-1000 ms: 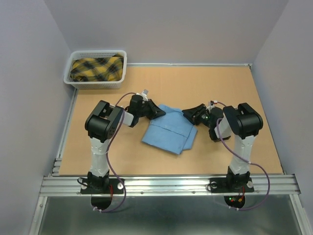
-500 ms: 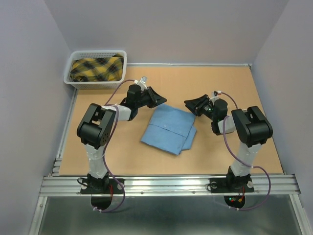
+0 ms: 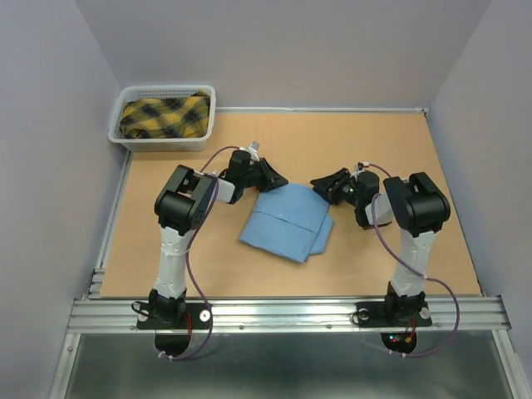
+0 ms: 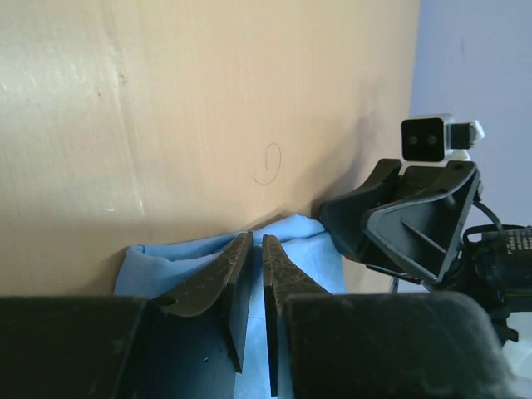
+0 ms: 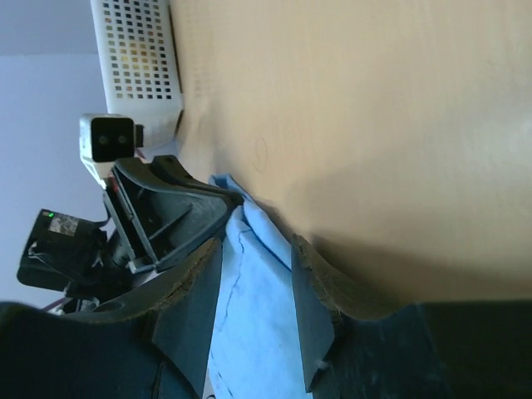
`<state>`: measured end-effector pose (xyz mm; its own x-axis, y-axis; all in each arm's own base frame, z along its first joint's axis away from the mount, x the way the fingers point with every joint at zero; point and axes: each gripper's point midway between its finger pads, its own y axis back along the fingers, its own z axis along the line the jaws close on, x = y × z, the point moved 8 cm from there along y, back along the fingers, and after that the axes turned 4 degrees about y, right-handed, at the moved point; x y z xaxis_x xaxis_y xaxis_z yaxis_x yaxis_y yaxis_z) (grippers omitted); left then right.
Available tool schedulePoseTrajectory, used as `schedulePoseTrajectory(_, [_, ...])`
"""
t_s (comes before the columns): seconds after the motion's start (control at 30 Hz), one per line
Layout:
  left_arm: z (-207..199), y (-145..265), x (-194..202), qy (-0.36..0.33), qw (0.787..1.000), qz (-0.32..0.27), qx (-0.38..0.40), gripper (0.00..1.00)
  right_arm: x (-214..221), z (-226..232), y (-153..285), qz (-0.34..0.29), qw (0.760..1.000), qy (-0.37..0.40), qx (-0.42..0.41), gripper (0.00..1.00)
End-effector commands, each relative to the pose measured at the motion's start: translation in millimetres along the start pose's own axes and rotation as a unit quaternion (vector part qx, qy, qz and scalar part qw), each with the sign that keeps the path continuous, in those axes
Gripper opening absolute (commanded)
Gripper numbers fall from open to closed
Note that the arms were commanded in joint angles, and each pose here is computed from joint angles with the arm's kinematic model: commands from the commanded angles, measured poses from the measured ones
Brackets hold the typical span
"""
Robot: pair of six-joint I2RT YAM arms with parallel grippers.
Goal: Fold and stack the long sleeve shirts
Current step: Fold the shirt
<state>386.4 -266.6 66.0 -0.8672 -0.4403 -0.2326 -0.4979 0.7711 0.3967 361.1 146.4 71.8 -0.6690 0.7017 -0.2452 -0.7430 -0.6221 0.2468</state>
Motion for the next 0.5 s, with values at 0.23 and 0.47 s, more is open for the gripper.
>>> schedulePoseTrajectory(0.23, [-16, 27, -37, -0.036, 0.998, -0.059, 0.012, 0.23, -9, 2, 22, -0.022, 0.999, 0.022, -0.005, 0.45])
schedulePoseTrajectory(0.47, [-62, 86, -9, -0.067, 0.995, -0.070, 0.039, 0.23, -2, 52, 50, 0.003, 0.998, 0.043, -0.051, 0.45])
